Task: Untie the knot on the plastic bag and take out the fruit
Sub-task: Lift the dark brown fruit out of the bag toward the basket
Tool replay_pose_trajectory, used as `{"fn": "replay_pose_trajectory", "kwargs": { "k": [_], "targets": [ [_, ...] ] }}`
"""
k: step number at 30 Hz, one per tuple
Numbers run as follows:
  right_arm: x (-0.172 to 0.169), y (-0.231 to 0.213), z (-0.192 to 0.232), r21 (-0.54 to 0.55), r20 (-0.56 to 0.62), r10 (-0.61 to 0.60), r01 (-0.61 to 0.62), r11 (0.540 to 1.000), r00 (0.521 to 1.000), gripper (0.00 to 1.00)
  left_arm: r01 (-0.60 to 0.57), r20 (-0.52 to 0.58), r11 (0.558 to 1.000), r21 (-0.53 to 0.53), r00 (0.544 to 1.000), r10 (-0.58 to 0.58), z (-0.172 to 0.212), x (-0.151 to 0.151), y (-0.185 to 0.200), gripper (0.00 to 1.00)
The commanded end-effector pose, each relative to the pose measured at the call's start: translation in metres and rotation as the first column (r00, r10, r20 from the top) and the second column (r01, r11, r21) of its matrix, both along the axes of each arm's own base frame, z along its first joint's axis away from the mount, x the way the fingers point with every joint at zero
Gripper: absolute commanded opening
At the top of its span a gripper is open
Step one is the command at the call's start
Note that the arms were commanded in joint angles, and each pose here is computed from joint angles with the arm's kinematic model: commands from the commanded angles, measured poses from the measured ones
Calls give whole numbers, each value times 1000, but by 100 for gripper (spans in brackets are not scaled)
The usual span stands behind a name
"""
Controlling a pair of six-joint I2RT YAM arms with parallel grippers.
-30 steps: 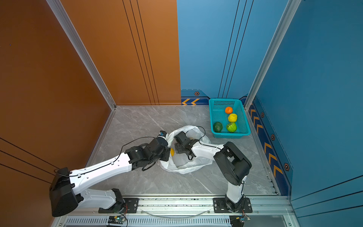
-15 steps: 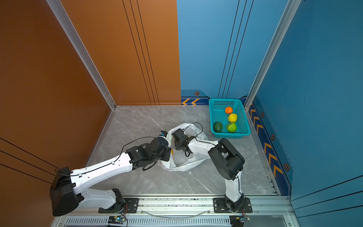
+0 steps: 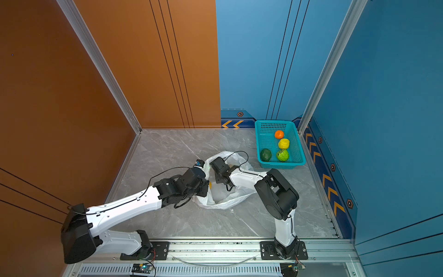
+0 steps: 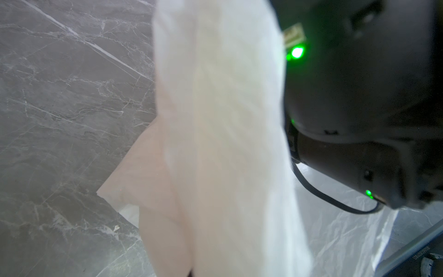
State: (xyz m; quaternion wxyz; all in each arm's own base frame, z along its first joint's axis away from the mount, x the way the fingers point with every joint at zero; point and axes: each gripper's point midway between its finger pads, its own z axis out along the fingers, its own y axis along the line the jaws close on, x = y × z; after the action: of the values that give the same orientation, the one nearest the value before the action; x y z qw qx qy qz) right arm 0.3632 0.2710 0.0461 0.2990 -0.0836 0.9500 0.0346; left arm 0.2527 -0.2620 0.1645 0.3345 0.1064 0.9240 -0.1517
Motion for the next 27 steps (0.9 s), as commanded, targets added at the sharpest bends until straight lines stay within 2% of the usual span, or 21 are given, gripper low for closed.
{"fn": "replay_pose_trajectory", "kwargs": {
  "k": [1, 13, 27],
  "targets": [
    [-21, 3, 22, -4, -7, 46, -47, 999, 999, 37, 9, -10, 1000, 5, 1000, -9, -4, -4, 0, 0],
    [-94, -8, 54, 13, -40, 108, -107, 994, 993, 37, -6, 3, 1000, 5, 1000, 6, 0, -2, 5, 0],
    [-148, -49, 159, 135, 20, 116, -117, 984, 993, 38, 15, 2, 1000, -9, 1000, -15, 7, 2, -2, 0]
  ]
}}
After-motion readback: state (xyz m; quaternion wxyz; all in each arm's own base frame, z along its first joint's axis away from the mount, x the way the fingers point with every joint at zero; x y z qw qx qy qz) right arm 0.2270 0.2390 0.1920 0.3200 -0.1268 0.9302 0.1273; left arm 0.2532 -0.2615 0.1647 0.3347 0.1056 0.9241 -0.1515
